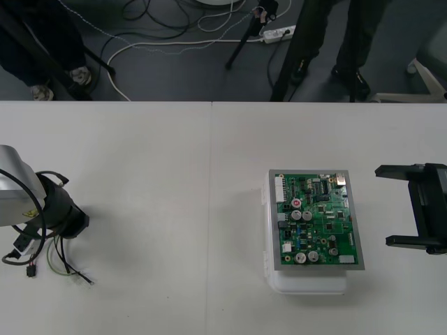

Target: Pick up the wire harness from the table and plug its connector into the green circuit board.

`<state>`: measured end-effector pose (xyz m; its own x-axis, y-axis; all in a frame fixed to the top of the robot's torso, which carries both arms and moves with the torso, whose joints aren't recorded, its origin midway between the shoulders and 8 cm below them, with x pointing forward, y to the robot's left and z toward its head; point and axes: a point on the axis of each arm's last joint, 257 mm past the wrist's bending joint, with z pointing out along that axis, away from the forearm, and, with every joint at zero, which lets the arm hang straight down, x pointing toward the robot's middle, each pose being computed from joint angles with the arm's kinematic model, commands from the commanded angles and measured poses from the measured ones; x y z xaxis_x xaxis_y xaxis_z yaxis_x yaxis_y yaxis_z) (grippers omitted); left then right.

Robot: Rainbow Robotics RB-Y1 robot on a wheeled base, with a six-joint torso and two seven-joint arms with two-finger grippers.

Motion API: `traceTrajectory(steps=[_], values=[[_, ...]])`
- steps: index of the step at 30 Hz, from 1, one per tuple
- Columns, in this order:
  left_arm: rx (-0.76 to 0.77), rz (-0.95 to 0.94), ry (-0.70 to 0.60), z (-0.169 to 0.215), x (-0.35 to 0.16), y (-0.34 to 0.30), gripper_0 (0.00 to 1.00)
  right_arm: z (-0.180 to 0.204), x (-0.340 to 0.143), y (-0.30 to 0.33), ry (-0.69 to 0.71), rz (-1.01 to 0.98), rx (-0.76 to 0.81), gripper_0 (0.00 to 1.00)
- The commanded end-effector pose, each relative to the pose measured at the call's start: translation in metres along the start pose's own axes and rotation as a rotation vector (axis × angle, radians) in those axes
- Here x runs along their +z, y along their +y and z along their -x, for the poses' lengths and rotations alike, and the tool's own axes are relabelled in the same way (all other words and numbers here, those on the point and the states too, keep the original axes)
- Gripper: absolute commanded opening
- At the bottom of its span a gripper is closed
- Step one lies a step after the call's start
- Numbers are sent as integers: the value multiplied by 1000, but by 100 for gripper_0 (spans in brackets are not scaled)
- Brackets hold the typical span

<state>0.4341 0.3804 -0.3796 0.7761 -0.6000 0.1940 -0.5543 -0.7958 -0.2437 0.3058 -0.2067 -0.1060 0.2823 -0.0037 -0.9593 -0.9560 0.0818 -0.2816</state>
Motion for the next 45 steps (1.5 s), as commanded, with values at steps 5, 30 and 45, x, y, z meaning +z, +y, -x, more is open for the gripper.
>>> traceTrajectory(steps=[5,30,45], values=[[5,9,45,4,-22,-15,0,8,-5,1,22,26,-13,100],[-353,155,39,4,-110,-20,0,8,-5,2,23,27,6,100],[-631,339,-11,0,-158,-18,0,11,-5,1,13,25,9,100]])
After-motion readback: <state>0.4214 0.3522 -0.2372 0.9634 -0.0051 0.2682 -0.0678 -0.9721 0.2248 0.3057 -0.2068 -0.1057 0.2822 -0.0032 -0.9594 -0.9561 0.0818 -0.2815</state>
